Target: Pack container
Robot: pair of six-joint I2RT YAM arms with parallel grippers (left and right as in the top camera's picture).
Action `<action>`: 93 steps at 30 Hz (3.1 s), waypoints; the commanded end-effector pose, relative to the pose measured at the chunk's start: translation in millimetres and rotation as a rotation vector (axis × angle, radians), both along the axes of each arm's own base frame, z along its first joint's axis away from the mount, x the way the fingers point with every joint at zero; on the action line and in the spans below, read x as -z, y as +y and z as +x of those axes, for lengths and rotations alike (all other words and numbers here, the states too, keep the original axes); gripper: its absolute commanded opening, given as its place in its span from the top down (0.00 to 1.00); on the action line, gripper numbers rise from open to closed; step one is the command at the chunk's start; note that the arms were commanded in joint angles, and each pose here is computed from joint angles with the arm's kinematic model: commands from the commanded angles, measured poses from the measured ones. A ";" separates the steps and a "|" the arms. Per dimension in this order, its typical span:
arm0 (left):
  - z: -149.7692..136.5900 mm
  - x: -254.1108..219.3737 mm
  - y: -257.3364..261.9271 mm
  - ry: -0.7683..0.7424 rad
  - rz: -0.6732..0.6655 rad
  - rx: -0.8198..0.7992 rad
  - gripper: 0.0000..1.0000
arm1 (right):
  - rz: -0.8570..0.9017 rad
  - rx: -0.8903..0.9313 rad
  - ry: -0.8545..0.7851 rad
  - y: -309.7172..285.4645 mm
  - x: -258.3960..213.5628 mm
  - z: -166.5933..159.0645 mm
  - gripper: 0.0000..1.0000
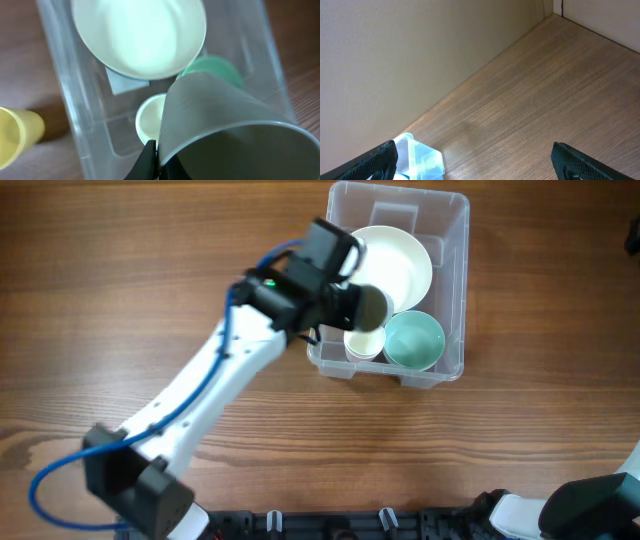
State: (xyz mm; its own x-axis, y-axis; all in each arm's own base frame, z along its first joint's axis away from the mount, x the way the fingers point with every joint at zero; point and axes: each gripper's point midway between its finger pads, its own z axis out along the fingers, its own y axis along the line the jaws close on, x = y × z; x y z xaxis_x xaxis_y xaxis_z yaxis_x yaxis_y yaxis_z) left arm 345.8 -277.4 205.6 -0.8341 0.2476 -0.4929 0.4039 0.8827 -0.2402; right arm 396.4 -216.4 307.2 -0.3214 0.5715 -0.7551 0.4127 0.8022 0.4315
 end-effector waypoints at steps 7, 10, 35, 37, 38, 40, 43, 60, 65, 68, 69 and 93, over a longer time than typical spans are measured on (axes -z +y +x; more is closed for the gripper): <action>3.4 32.3 3.9 0.055 0.108 -0.024 0.00 | -0.004 0.007 0.000 -2.6 0.0 1.9 0.00; 7.3 -12.3 28.7 -0.029 0.110 -0.085 0.00 | -0.004 0.007 -0.001 -2.6 -0.1 1.9 0.00; 50.2 171.0 204.1 0.494 0.145 -0.520 0.67 | -0.003 0.006 0.000 -2.5 0.2 1.8 0.00; 51.4 165.5 204.0 0.485 0.141 -0.520 0.96 | -0.003 0.007 0.001 -2.5 0.3 1.7 0.00; 53.5 155.6 204.3 0.470 0.135 -0.522 0.96 | -0.003 0.006 0.001 -2.5 0.4 1.7 0.00; 56.7 122.9 204.2 0.424 0.116 -0.524 0.96 | -0.002 0.007 0.002 -2.4 0.6 1.6 0.00; 58.3 55.1 196.2 0.302 0.069 -0.506 0.96 | -0.002 0.006 0.003 -2.3 0.7 1.5 0.00; 2.7 49.0 10.7 0.135 0.148 -0.008 0.91 | -0.002 0.007 0.002 -2.4 0.7 1.5 0.00; 7.7 40.8 15.8 0.111 0.146 -0.025 0.00 | -0.002 0.006 0.002 -2.4 0.7 1.5 0.00; 33.5 -0.7 59.0 -0.036 0.183 -0.160 0.00 | -0.002 0.007 0.002 -2.4 0.7 1.5 0.00; 36.8 -10.9 70.3 -0.058 0.176 -0.189 0.00 | -0.002 0.006 0.002 -2.4 0.7 1.5 0.00; -19.9 -177.9 218.3 -0.390 -0.040 -0.585 0.00 | -0.002 0.007 0.002 -2.4 0.7 1.5 0.00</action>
State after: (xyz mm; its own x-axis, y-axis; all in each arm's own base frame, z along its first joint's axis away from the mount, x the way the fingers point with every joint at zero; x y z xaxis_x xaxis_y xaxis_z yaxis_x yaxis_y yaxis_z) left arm 337.2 -79.2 348.4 -0.6835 -0.1917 -0.7043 -0.0637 0.9769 -0.2041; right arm 396.3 -216.3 307.0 -0.3221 0.5720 -0.7544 0.4131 0.8019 0.4317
